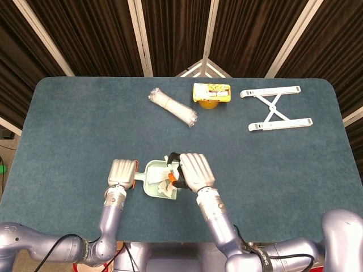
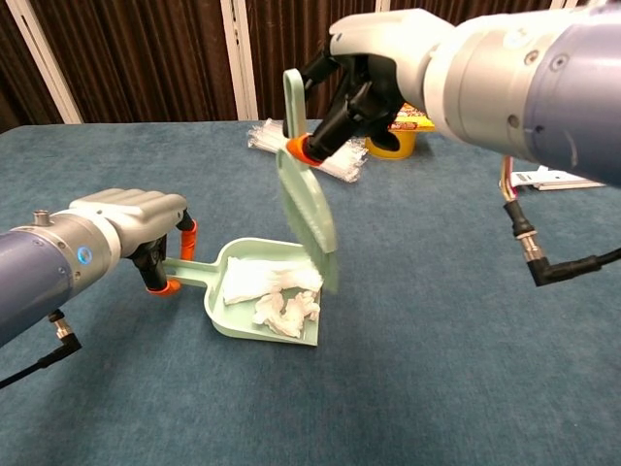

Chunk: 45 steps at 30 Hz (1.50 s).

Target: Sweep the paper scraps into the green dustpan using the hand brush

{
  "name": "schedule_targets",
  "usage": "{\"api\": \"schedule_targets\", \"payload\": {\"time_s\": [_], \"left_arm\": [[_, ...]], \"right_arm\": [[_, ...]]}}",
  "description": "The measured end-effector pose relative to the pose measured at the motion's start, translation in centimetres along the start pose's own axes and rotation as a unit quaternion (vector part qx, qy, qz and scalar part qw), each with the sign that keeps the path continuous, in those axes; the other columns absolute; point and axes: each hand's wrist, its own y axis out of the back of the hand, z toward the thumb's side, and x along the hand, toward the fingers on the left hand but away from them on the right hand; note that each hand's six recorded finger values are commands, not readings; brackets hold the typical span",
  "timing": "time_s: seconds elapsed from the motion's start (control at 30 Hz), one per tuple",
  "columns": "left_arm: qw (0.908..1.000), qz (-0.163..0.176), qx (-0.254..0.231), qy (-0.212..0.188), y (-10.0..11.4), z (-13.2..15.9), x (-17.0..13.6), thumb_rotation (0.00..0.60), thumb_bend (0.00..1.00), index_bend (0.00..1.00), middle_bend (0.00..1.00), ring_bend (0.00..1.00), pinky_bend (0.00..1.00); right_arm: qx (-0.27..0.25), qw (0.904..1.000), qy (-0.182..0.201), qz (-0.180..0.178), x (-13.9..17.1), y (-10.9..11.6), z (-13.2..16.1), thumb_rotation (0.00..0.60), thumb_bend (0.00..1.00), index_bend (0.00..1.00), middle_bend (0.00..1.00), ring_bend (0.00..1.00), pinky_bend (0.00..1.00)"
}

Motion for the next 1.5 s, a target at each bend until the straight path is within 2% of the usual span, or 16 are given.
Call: {"api": "schedule_targets", "payload": {"time_s": [0.3,0.53,0.73,1.0,1.27,1.5], "left_arm": [[1.0,0.0,-0.001,0.003,0.0,-0.3,-0.1,0.6,0.58,0.71,1.0,1.0,1.0],[1.0,0.003,-0.004,0.001,0.3,-0.1,-0.2,0.6,0.58,0.71,1.0,1.0,1.0],[1.0,0.001,-0.004,0.0,0.0,0.1,-0.2,0.6,0.58,0.71,1.0,1.0,1.0],[1.0,-0.001,-0.007,-0.004,-0.2,0.5,-0.2,0.6,0.58,0.71,1.0,1.0,1.0],[0.9999,-0.005,-0.01,-0.006,-0.4,0.9,-0.2,0.6,0.58,0.71,1.0,1.0,1.0],[0.9999,-0.007,-0.012,-0.008,-0.7,1.1,-0.2,0.6,0.58,0.71,1.0,1.0,1.0]], "right_arm": [[0.067,0.9966,-0.048,0.003,-0.1,-1.4,-4.5,0.6,0.53,0.69,0.98,1.0,0.84],[0.113,0.9916,-0.062,-0.001,0.2,-2.8,-6.7,0.6,0.53,0.69,0.98,1.0,0.84],[0.084,0.9946,-0.06,0.015,0.4,-4.0,-5.9,0.6,0.53,0.7,0.98,1.0,0.84],[0.042,0.9976,-0.044,0.032,0.4,-5.3,-3.2,0.6,0.54,0.7,0.98,1.0,0.84],[0.014,0.9986,-0.035,0.038,0.1,-5.6,-0.9,0.6,0.54,0.71,0.98,1.0,0.84],[-0.033,0.9973,-0.038,0.054,0.1,-5.6,0.3,0.6,0.54,0.71,0.98,1.0,0.84]]}}
